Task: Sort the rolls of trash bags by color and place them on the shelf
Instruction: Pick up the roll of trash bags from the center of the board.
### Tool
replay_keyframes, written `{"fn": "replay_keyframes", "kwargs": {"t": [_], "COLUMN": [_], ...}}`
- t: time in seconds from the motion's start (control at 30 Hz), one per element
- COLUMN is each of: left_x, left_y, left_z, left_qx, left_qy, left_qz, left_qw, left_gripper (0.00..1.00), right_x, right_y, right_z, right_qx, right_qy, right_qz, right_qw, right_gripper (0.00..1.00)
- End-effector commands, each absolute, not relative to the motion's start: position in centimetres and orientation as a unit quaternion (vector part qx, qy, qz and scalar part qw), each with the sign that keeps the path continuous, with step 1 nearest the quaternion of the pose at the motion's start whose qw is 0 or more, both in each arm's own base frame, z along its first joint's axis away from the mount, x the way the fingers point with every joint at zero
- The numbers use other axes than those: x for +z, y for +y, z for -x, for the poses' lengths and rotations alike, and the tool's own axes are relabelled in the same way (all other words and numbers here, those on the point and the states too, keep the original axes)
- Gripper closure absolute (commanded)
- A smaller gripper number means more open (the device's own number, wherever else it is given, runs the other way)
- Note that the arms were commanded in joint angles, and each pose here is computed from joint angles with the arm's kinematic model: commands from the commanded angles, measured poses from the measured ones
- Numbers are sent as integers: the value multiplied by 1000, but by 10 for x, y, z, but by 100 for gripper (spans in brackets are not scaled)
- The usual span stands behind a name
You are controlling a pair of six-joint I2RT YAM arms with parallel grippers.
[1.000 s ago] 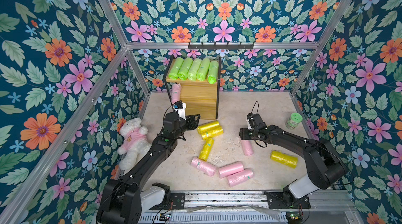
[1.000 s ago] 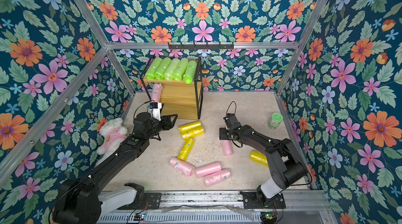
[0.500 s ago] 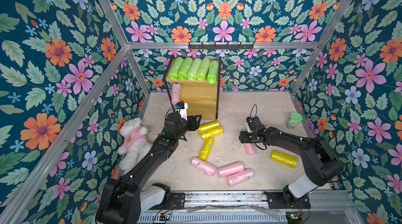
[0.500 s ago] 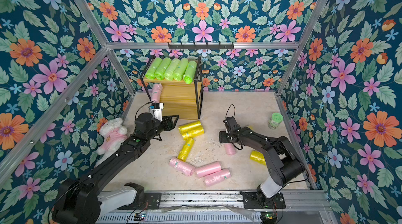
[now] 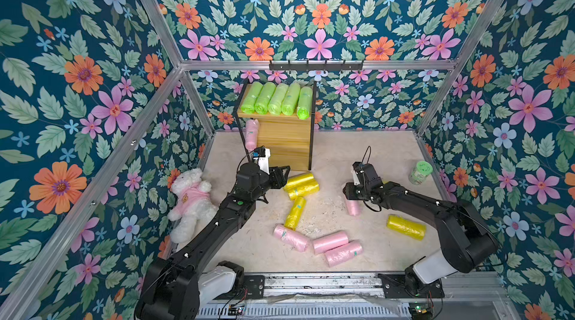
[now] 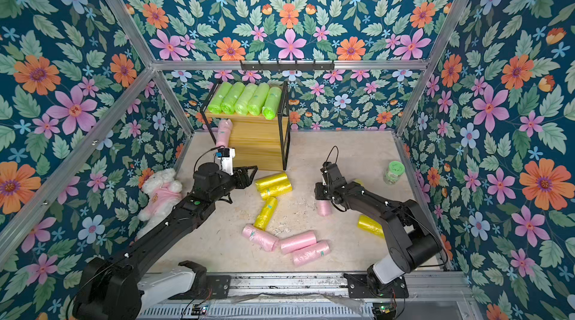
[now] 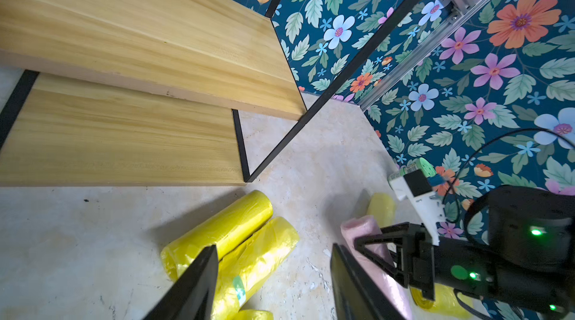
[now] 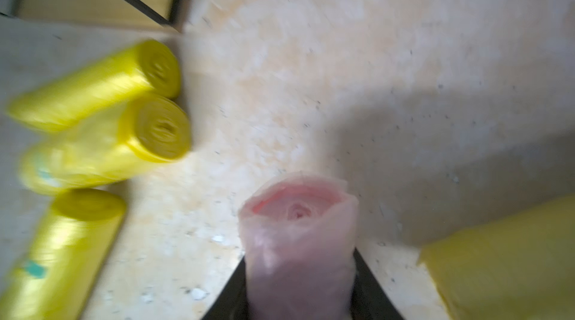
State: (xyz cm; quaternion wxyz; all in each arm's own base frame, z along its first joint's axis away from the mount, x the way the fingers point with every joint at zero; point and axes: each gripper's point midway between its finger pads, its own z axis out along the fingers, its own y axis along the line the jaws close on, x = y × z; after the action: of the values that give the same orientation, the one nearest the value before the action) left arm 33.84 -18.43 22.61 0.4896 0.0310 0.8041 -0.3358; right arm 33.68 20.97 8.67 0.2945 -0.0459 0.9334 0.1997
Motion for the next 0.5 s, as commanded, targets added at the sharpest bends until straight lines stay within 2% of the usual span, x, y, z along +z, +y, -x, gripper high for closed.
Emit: {"fn": "replay_keyframes", "kwargs": {"t": [0.0,0.1,0.23,0.47], "left_x": [246,260,279,306], "left_y": [-195,-207,-225,-252], "left_z": [-335,-327,-313,-286], "left_qx": [-373,-409,-464,-561], "left_qy": [777,754,716,646], "left_qz": [-40,-48,-55,-48], "left_qw": [506,511,518,516], "left_gripper": [36,35,32,23], "right_x": [148,207,270,329], "right_y": [239,253,259,259], "right_z": [-351,-353,-347,-332], "right_qx": [320,420,508,594], "right_qy": [877,815,737,638], "right_qz": [13,-25,-63,-117], "right_qw": [358,399,442,476], "right_gripper": [63,64,64,63]}}
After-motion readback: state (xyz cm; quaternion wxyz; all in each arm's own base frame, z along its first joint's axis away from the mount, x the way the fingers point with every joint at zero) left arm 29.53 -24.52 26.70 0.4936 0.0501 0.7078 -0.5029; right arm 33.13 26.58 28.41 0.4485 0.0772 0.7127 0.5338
